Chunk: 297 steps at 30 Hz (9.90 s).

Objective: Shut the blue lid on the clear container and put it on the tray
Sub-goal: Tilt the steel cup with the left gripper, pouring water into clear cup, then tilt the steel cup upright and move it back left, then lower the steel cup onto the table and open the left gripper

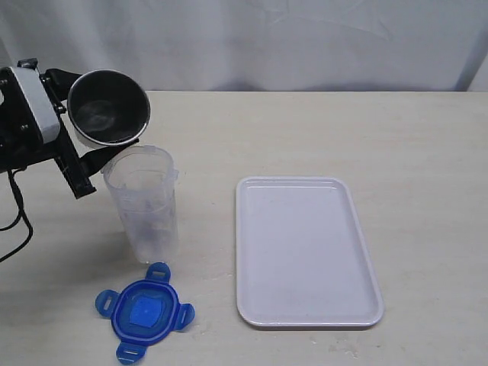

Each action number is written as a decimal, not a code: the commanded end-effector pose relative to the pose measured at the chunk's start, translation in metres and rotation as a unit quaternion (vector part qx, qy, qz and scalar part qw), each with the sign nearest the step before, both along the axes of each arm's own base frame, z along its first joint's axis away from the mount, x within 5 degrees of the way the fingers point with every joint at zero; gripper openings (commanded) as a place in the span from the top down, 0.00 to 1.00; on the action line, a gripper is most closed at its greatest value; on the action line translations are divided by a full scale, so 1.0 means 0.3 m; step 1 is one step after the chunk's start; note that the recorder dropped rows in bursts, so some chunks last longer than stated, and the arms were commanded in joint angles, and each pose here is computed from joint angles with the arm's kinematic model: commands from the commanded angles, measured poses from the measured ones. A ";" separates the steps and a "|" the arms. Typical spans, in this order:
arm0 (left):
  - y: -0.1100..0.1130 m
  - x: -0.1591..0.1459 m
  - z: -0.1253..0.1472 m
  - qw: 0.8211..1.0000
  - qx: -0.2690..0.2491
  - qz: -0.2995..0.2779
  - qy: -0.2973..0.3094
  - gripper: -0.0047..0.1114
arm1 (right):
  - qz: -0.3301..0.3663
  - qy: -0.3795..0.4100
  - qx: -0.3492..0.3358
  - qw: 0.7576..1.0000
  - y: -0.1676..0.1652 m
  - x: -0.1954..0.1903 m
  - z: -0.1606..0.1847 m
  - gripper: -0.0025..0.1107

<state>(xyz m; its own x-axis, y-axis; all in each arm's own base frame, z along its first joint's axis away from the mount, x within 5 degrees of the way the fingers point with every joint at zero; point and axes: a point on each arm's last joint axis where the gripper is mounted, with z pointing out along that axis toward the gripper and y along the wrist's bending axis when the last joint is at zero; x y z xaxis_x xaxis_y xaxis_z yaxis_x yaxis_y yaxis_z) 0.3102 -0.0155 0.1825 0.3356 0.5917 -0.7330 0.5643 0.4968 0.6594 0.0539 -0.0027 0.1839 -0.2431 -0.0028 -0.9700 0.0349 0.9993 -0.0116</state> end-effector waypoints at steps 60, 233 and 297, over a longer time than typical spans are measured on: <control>-0.012 -0.004 0.059 0.991 0.039 -0.035 -0.125 0.96 | 0.000 -0.007 -0.006 1.000 -0.001 0.000 0.002 0.94; 0.421 0.323 -0.432 0.888 -0.370 0.228 0.153 0.23 | 0.000 -0.007 -0.006 1.000 -0.001 0.000 0.002 0.94; 0.433 0.090 -0.365 0.802 -0.397 0.099 0.435 0.05 | 0.000 -0.007 -0.006 1.000 -0.001 0.000 0.002 0.94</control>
<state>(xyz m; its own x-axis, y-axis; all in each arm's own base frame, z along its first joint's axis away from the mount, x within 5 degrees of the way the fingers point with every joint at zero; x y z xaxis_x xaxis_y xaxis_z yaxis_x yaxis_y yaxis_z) 0.3423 0.1259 0.0546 -0.5557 -0.2065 -0.8053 0.4734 0.7177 -0.5107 0.0539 -0.0027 0.1839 -0.2431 -0.0028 -0.9700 0.0349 0.9993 -0.0116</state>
